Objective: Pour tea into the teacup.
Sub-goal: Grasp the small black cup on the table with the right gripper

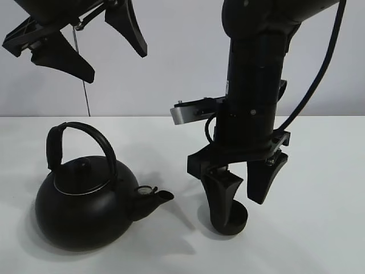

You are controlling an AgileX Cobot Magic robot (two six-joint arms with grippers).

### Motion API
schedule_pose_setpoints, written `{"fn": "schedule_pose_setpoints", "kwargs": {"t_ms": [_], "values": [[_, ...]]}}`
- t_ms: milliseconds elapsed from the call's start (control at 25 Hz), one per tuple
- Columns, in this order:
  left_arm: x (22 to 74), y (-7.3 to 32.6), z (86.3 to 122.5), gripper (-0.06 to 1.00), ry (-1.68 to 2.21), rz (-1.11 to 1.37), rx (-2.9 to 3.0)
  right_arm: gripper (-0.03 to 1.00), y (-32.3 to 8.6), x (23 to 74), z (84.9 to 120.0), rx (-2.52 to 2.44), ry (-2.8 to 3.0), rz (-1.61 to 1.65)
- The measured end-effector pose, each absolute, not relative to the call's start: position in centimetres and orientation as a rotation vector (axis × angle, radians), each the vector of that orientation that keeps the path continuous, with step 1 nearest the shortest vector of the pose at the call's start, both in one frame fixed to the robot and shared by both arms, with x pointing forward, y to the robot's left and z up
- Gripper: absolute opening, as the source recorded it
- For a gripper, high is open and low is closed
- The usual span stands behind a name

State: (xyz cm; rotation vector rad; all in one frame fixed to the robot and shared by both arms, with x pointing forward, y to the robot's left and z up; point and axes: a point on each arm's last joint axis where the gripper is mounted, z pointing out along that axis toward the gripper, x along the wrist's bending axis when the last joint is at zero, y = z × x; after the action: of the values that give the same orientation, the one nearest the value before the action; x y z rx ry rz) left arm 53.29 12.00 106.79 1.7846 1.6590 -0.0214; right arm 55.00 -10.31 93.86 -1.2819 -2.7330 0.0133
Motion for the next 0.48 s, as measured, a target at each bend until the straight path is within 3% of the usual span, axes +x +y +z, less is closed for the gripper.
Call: {"fn": "schedule_pose_setpoints", "kwargs": {"t_ms": [480], "values": [[53.3,12.0,106.8,0.57,1.659,-0.021,1.785,0.51,-9.7,55.9,90.8,-1.307,-2.728,-0.017]]}}
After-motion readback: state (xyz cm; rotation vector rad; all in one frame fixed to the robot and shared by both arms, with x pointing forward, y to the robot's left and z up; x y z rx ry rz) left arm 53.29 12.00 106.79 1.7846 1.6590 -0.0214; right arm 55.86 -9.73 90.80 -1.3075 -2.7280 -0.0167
